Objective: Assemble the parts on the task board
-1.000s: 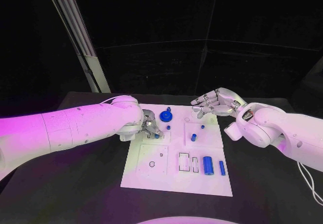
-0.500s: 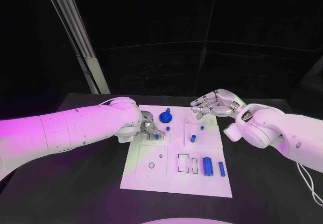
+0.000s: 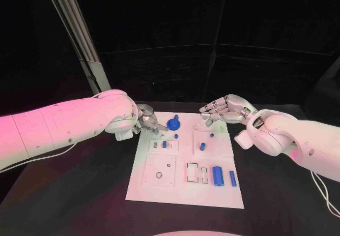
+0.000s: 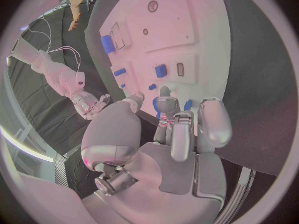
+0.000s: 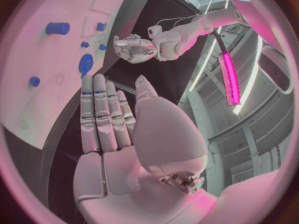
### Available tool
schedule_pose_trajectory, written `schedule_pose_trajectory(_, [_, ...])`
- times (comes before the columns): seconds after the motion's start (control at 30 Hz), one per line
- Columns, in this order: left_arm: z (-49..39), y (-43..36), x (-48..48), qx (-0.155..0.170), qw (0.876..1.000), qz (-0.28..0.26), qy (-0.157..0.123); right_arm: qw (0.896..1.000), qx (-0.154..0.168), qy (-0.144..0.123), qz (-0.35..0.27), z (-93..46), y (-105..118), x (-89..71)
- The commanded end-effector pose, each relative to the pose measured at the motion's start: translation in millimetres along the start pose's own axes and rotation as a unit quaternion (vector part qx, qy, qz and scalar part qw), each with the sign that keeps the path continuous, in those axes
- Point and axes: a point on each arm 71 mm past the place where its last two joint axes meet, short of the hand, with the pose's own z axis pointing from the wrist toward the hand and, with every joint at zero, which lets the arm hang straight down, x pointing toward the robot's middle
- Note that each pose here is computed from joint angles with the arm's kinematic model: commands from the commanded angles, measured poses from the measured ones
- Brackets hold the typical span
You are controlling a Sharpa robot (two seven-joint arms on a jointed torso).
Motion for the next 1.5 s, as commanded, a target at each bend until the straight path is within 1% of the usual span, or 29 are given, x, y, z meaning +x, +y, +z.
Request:
schedule_pose_trajectory(0.03, [-2.0,-0.4,-7.9,0.024,0.999,-0.019,0.016,1.0,-0.005,0.005,0.0,0.6,2,0.5])
schedule_pose_trajectory(0.1, [-1.7,2.9,-15.8,0.019,1.0,-0.02,0.014,1.0,-0.005,0.005,0.0,0.7,1,0.3])
schedule_pose_trajectory(0.17, [0.9,6.3,-24.1,0.01,1.0,-0.02,0.013,1.0,-0.004,0.005,0.0,0.7,1,0.0])
schedule_pose_trajectory(0.27, [6.5,7.7,-32.1,-0.001,1.0,-0.017,0.013,1.0,-0.004,0.005,0.0,0.9,1,0.3])
schedule_pose_trajectory(0.33, [11.2,7.7,-37.3,-0.008,1.0,-0.006,0.006,1.0,-0.005,0.005,0.001,1.2,1,0.8])
schedule_pose_trajectory(0.43, [18.3,7.4,-43.5,-0.017,1.0,0.01,-0.002,1.0,-0.005,0.005,0.001,1.6,1,1.3])
schedule_pose_trajectory(0.6, [26.6,8.3,-48.7,-0.025,0.999,0.02,-0.005,1.0,-0.004,0.005,0.001,1.8,1,1.7])
schedule_pose_trajectory(0.77, [34.3,9.1,-49.6,-0.035,0.999,0.038,0.001,1.0,-0.005,0.006,0.001,2.2,2,2.2])
schedule_pose_trajectory(0.97, [44.7,11.7,-44.5,-0.044,0.998,0.048,0.005,1.0,-0.006,0.005,0.001,2.8,2,2.8])
schedule_pose_trajectory(1.03, [46.9,12.3,-42.9,-0.046,0.998,0.05,0.007,1.0,-0.007,0.005,0.001,2.8,2,2.6])
schedule_pose_trajectory(1.27, [51.6,13.7,-38.5,-0.053,0.997,0.054,0.017,1.0,-0.008,0.005,0.001,3.5,2,3.4])
schedule_pose_trajectory(1.5, [53.3,14.8,-35.0,-0.057,0.996,0.058,0.029,1.0,-0.008,0.005,0.001,3.7,2,3.4])
